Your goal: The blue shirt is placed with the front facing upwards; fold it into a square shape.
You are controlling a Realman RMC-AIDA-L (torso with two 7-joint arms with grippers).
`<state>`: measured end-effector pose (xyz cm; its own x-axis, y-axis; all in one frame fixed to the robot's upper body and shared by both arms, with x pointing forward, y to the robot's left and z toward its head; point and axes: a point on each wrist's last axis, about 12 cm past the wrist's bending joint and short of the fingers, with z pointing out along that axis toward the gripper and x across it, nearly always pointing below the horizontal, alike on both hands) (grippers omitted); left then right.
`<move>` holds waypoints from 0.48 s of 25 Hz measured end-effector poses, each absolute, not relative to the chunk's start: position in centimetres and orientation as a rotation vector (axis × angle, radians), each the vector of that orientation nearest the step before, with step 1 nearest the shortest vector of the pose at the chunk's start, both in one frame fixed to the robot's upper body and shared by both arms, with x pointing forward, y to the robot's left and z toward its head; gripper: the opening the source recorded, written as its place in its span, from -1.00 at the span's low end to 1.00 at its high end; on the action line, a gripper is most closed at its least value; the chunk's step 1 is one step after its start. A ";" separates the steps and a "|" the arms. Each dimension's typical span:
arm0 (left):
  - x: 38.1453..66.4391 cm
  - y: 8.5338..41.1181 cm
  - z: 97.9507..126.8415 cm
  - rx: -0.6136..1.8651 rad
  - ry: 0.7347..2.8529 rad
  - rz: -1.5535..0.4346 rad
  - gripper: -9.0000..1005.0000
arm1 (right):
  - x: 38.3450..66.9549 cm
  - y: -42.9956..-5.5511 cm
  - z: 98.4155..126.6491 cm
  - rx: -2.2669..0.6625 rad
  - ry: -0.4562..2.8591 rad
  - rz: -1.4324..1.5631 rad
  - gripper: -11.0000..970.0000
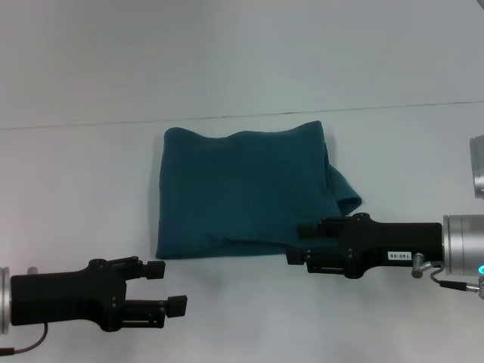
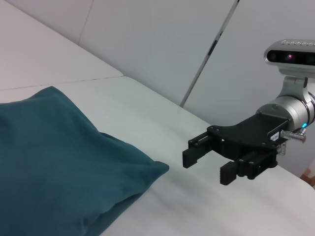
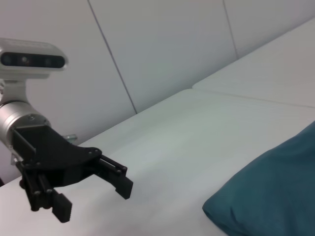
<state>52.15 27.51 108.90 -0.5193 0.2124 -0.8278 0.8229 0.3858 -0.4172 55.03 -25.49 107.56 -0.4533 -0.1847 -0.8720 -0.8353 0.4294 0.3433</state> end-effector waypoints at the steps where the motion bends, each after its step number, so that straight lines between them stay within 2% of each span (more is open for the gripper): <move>1: 52.1 27.5 108.9 0.887 1.956 -1.128 0.79 | 55.1 -25.5 107.5 -0.859 1.893 1.040 0.30; 12: 52.1 27.4 108.8 0.889 1.956 -1.133 0.79 | 55.2 -25.4 107.6 -0.852 1.891 1.041 0.30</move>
